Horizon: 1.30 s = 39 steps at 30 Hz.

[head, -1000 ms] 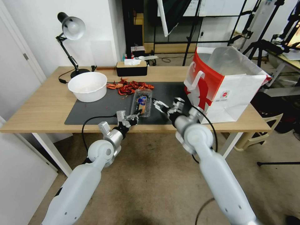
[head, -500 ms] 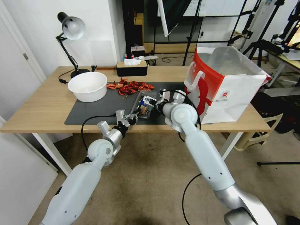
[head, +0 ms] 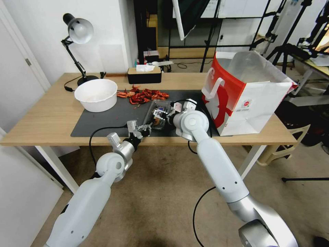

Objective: Close the takeout container lid, then place the container into the takeout bag.

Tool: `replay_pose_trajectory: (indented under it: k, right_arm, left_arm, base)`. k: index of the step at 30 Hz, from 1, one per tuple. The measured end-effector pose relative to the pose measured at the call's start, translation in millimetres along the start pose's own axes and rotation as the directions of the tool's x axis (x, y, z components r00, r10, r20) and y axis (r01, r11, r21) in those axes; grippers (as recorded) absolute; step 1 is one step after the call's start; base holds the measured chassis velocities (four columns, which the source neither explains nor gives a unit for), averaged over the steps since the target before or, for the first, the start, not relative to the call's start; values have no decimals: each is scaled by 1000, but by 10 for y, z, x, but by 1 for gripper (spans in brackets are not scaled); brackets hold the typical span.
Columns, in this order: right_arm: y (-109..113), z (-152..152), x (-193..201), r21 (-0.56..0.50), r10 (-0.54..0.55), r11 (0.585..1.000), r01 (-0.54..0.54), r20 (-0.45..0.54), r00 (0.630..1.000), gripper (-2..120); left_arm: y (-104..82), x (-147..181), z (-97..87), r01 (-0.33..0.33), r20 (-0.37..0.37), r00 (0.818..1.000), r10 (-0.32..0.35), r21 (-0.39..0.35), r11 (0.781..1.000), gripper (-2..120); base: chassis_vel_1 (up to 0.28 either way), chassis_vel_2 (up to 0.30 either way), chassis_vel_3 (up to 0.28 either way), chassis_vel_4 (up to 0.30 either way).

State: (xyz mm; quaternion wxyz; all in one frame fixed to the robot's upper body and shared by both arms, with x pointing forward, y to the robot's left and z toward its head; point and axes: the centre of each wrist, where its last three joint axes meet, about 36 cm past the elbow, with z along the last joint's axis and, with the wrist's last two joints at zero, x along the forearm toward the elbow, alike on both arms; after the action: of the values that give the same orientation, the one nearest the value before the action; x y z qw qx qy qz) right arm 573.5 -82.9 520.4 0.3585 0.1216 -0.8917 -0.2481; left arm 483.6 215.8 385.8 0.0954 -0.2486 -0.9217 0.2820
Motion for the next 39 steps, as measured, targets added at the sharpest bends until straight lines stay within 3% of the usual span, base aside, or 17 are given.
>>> replay_pose_trajectory:
  k: [9, 15, 17, 21, 25, 29, 39]
  right_arm:
    - [56, -57, -74, -16, 29, 999, -30, -31, 999, 74]
    - [51, -76, -98, -37, 47, 998, -49, -53, 998, 49]
    - [50, -76, -99, -38, 47, 998, -49, -53, 997, 47]
    - [16, -58, -103, -51, 43, 998, -46, -64, 997, 25]
    - [4, -50, -98, -54, 39, 998, -42, -65, 997, 19]
    - [-28, -39, -49, -51, 29, 998, -32, -51, 998, 1]
    - [-82, -51, 23, -38, 12, 999, -12, -3, 1000, 0]
  left_arm:
    - [12, 16, -15, 3, 5, 1000, -3, 2, 1000, 0]
    - [13, 22, -29, 2, 9, 1000, -2, 3, 1000, 0]
    - [13, 21, -30, 2, 9, 1000, -2, 4, 1000, 0]
    - [15, 19, -40, 1, 13, 1000, -1, 6, 1000, 0]
    - [22, 25, -55, 3, 18, 1000, -3, 7, 1000, 0]
    - [44, 61, -106, 5, 36, 999, -5, 14, 1000, 0]
    - [69, 321, -295, 11, 101, 995, -8, -26, 1000, 0]
  base:
    - [0, 0, 0, 0]
    - [0, 0, 0, 0]
    - [0, 0, 0, 0]
    - [0, 0, 0, 0]
    - [0, 0, 0, 0]
    - [0, 0, 0, 0]
    - [0, 0, 0, 0]
